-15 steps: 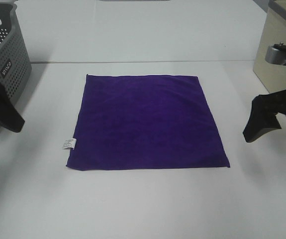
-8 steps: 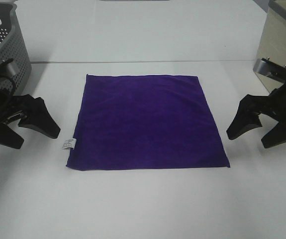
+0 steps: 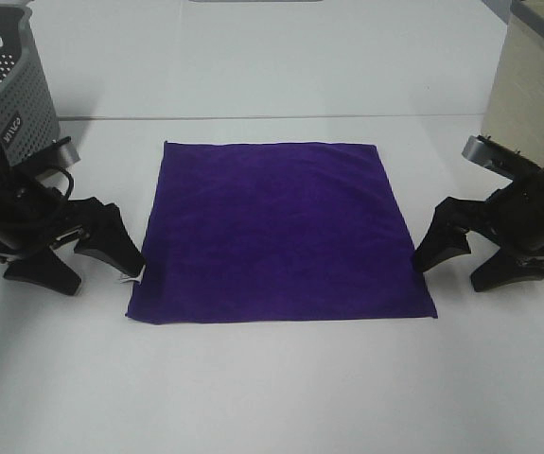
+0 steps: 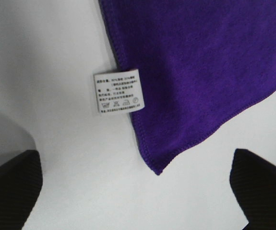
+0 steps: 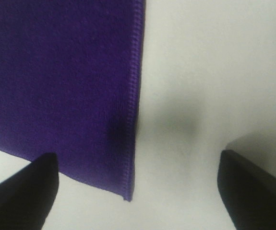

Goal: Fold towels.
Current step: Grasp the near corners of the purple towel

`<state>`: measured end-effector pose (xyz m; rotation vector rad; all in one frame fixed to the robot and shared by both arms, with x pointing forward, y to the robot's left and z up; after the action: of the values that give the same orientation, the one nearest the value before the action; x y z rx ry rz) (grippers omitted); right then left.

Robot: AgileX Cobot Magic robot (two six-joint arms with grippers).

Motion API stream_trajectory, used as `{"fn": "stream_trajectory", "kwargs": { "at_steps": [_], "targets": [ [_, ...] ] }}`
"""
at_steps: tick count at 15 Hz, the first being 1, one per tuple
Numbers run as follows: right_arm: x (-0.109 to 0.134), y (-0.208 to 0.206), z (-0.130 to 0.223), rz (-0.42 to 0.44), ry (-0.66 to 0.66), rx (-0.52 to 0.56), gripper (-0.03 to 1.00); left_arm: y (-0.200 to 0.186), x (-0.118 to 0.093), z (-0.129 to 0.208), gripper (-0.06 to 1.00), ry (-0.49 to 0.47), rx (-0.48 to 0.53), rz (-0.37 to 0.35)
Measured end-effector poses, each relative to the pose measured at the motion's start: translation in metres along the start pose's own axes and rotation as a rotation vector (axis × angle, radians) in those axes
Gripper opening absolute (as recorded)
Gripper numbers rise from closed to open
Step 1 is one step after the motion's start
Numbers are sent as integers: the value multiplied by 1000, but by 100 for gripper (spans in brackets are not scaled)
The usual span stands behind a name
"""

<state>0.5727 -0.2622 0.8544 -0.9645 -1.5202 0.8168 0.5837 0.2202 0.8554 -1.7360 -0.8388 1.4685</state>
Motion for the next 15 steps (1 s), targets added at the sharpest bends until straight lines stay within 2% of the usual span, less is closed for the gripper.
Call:
{"fn": "stream_trajectory", "kwargs": {
  "at_steps": [15],
  "targets": [
    [1, 4, 0, -26, 20, 12, 88, 7, -3, -1, 99, -3, 13, 20]
  ]
}}
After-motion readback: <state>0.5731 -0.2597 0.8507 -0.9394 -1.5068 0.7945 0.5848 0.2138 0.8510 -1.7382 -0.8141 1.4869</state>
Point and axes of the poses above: a point on each arm's last joint axis where the gripper is mounted, y pointing out along that axis toward the gripper, x along the wrist's bending axis when the last joint is at zero, z = x × y, the point moved 3 cm from there along y, pointing out along that axis toward the gripper
